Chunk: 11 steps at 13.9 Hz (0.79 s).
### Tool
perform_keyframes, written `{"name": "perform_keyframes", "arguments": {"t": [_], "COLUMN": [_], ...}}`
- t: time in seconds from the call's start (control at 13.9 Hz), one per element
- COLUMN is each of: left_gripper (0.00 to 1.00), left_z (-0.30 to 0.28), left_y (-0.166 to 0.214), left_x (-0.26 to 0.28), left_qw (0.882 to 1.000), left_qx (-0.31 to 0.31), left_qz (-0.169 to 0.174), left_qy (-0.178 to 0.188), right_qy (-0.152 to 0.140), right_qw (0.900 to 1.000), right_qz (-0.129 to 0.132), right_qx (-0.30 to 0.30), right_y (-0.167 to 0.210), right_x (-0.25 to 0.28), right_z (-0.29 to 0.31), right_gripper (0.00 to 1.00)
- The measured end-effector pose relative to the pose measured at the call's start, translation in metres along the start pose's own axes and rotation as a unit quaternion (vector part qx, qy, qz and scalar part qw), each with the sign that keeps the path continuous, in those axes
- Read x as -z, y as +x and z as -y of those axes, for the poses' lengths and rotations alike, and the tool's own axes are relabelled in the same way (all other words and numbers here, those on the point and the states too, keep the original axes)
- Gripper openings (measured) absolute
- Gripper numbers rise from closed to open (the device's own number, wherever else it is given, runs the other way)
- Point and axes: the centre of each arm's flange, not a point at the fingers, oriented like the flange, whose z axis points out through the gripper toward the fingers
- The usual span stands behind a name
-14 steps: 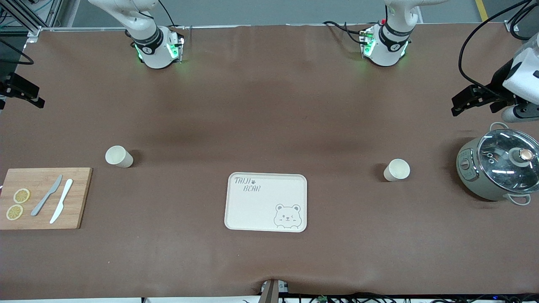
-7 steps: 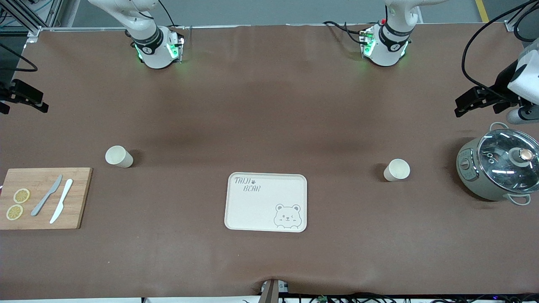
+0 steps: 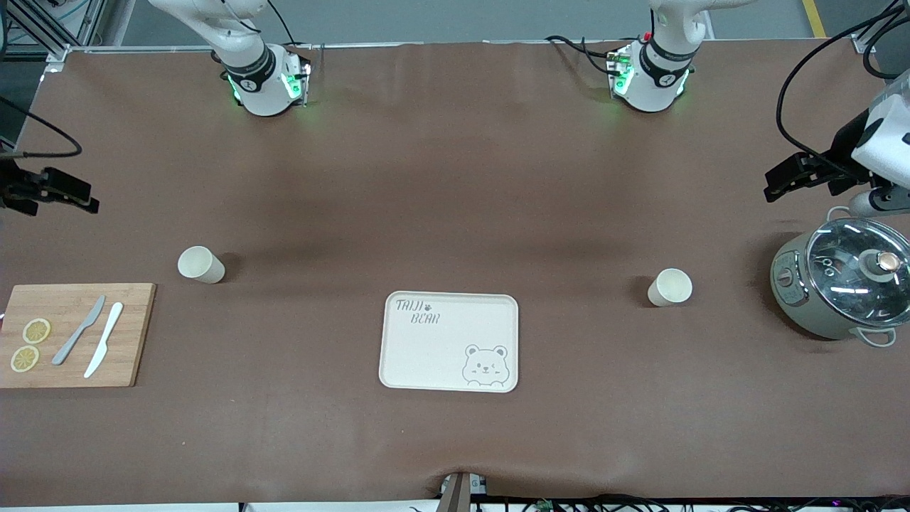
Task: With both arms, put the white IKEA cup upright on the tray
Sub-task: 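Grasp the pot-side cup with the left gripper while the right gripper reaches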
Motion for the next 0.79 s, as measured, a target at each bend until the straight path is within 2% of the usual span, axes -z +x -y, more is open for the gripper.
{"name": "perform_keyframes", "arguments": {"t": [0.36,0.5,0.72,0.79], "left_gripper": [1.00,1.00,1.00,0.93], "left_z": [-0.004,-0.006,-0.007,-0.008], "left_y": [0.028,0.035,0.037,0.037], "left_x": [-0.068,-0.110,-0.162,-0.177], "left_qw": [0.999,0.999,0.999,1.000], "left_qx": [-0.003,-0.004,-0.005,-0.005], "left_qz": [0.041,0.038,0.031,0.026], "left_qy": [-0.001,-0.003,-0.006,-0.007], "right_qy": [0.001,0.002,0.007,0.008], "right_qw": [1.000,1.000,0.999,0.999], "right_qz": [0.005,0.011,0.038,0.049], "right_qx": [-0.004,-0.006,-0.014,-0.021], "right_y": [0.005,0.009,0.023,0.027], "right_x": [-0.006,-0.014,-0.047,-0.060], "right_z": [-0.005,-0.008,-0.019,-0.026], "right_gripper": [1.00,1.00,1.00,1.00]}}
